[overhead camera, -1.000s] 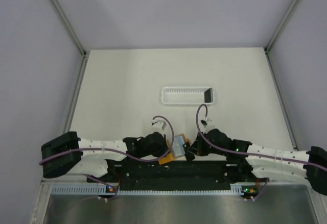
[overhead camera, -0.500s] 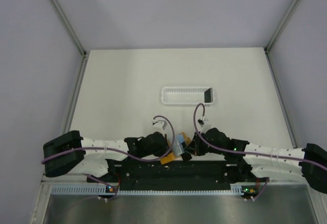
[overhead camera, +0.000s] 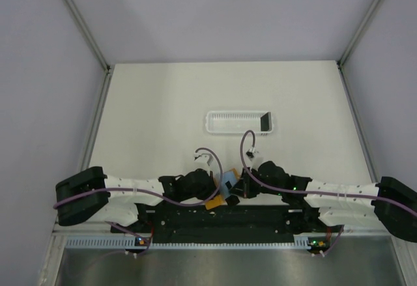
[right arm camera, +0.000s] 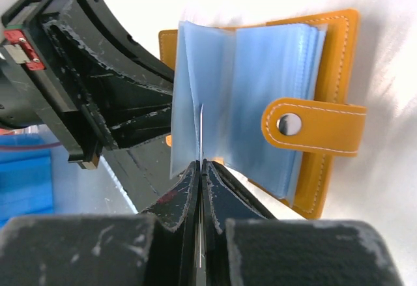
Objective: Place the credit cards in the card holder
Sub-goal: Open the card holder at the corner of the board.
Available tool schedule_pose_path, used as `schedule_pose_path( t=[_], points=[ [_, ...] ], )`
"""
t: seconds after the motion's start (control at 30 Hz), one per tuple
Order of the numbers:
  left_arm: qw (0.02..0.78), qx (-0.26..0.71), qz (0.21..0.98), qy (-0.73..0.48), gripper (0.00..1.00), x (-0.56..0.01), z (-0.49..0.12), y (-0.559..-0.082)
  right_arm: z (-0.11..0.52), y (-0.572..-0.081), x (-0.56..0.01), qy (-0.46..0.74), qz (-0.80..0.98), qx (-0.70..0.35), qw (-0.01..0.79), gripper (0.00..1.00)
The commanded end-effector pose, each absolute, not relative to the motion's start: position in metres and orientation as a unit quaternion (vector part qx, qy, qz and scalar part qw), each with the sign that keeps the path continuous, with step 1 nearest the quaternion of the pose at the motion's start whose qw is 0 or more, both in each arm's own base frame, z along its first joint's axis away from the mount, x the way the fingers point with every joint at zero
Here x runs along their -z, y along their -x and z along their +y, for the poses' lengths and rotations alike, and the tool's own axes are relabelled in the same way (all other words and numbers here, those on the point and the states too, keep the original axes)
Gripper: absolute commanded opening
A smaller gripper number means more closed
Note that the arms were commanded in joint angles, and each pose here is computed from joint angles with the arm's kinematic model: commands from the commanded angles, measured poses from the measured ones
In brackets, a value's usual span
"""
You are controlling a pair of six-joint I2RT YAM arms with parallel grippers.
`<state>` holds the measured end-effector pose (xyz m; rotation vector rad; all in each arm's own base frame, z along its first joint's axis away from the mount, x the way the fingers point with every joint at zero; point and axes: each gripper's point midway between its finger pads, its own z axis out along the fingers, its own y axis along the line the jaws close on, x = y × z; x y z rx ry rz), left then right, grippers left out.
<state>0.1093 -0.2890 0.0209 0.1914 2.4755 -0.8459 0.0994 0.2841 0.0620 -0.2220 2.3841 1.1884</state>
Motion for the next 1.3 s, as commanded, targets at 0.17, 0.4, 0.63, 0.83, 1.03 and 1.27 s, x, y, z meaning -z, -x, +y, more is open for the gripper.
schedule_pose_path(
  t=[0.17,0.4,0.63,0.83,1.03,1.27],
  points=[
    [0.243,0.282,0.925,-0.078,0.00,0.000,-0.275,-0.103,0.302,-0.113,-0.100,0.085,0.832,-0.478,0.268,0.00],
    [0.243,0.280,0.925,-0.079,0.00,0.003,-0.275,-0.103,0.309,-0.111,-0.101,0.091,0.828,-0.488,0.260,0.00],
    [0.240,0.281,0.926,-0.079,0.00,0.005,-0.276,-0.102,0.307,-0.115,-0.109,0.089,0.827,-0.483,0.273,0.00],
    [0.239,0.282,0.926,-0.080,0.00,0.005,-0.277,-0.102,0.307,-0.116,-0.109,0.086,0.827,-0.483,0.275,0.00],
    [0.244,0.283,0.924,-0.080,0.00,0.000,-0.277,-0.104,0.296,-0.125,-0.084,0.072,0.864,-0.416,0.273,0.00],
    [0.247,0.285,0.923,-0.082,0.00,-0.003,-0.277,-0.104,0.291,-0.129,-0.064,0.065,0.884,-0.379,0.264,0.00]
  ],
)
